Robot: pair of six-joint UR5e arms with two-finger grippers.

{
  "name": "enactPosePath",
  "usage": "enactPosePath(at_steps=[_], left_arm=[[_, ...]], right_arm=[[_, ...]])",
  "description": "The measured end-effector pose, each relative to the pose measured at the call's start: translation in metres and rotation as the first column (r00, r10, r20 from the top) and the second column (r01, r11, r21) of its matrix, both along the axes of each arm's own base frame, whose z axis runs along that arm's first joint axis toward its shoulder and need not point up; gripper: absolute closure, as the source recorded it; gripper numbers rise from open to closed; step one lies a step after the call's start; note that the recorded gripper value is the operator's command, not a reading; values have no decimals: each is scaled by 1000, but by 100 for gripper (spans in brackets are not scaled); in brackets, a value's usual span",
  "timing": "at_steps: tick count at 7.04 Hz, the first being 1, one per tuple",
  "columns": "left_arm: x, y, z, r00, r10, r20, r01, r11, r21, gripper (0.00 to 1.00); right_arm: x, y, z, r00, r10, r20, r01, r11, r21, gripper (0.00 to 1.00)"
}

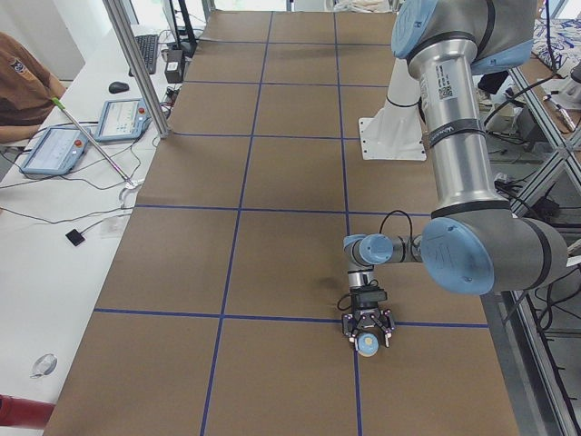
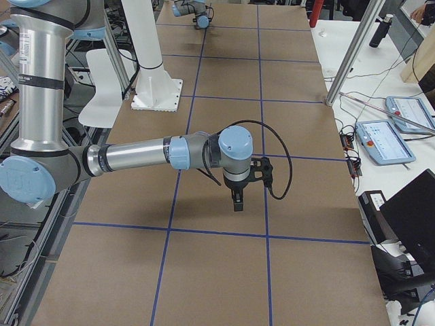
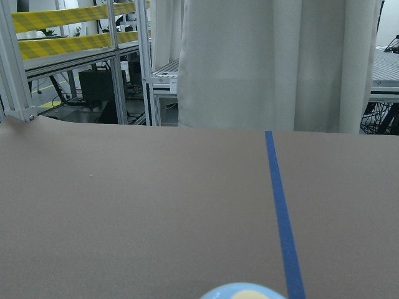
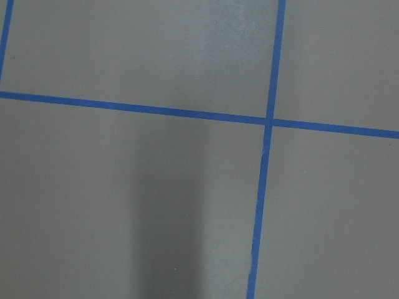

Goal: Place and press bell with both arms

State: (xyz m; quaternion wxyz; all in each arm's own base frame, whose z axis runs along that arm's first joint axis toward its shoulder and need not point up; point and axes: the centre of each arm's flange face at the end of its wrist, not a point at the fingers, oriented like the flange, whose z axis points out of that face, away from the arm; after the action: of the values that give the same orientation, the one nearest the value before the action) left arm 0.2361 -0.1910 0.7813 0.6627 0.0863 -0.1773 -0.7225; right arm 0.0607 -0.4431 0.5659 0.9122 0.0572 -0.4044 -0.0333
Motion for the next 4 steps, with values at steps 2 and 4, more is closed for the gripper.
enactPosePath(at_steps=[2,4], left_arm=[[1,6,4,1000,-2,13,2,1000,8,100],[-6,9,3,999,31,8,-31,1000,-4,100]], right_arm=[[1,0,-1,1000,1,0,-1,1000,2,0],[2,1,-2,1000,6,0,-6,1000,3,0]])
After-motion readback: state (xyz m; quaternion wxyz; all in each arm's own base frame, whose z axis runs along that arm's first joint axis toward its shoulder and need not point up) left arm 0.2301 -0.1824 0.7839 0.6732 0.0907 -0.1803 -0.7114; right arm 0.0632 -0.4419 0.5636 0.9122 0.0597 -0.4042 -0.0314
